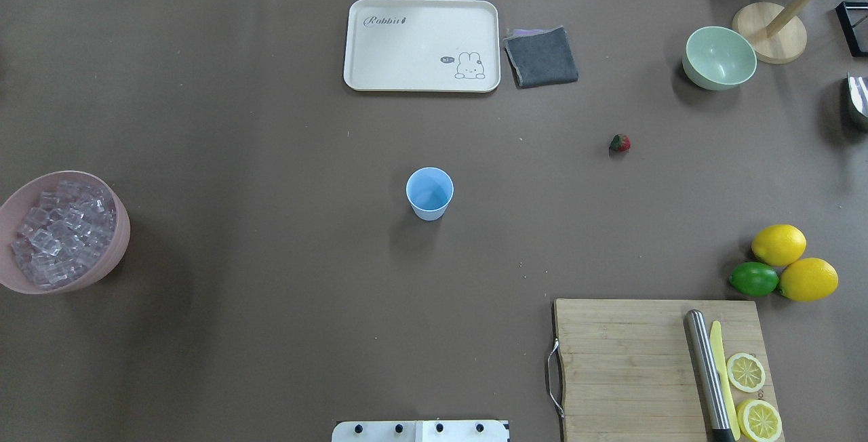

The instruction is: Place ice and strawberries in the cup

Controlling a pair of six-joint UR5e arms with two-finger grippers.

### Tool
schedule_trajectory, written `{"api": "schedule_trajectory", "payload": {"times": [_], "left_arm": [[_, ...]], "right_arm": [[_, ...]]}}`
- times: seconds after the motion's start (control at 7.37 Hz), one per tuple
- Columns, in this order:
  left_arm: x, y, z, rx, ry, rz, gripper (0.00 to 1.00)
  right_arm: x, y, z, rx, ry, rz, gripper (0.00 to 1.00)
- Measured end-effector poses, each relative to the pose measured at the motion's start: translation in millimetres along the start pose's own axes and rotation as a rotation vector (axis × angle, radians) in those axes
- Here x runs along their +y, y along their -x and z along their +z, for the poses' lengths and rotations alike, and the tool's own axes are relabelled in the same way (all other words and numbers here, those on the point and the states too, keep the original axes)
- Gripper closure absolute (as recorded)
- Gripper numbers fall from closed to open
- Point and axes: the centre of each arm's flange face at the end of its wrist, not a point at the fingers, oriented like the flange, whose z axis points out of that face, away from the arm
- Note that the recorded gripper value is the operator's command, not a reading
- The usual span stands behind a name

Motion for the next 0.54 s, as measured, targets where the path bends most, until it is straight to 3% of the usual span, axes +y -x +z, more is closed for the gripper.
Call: {"api": "schedule_trajectory", "payload": {"times": [0.54], "left_arm": [[10.1, 4.6, 6.5, 0.002, 0.012, -0.009, 0.0]], "right_arm": [[-1.6, 1.7, -6.2, 0.003, -0.036, -0.025, 0.0]]}}
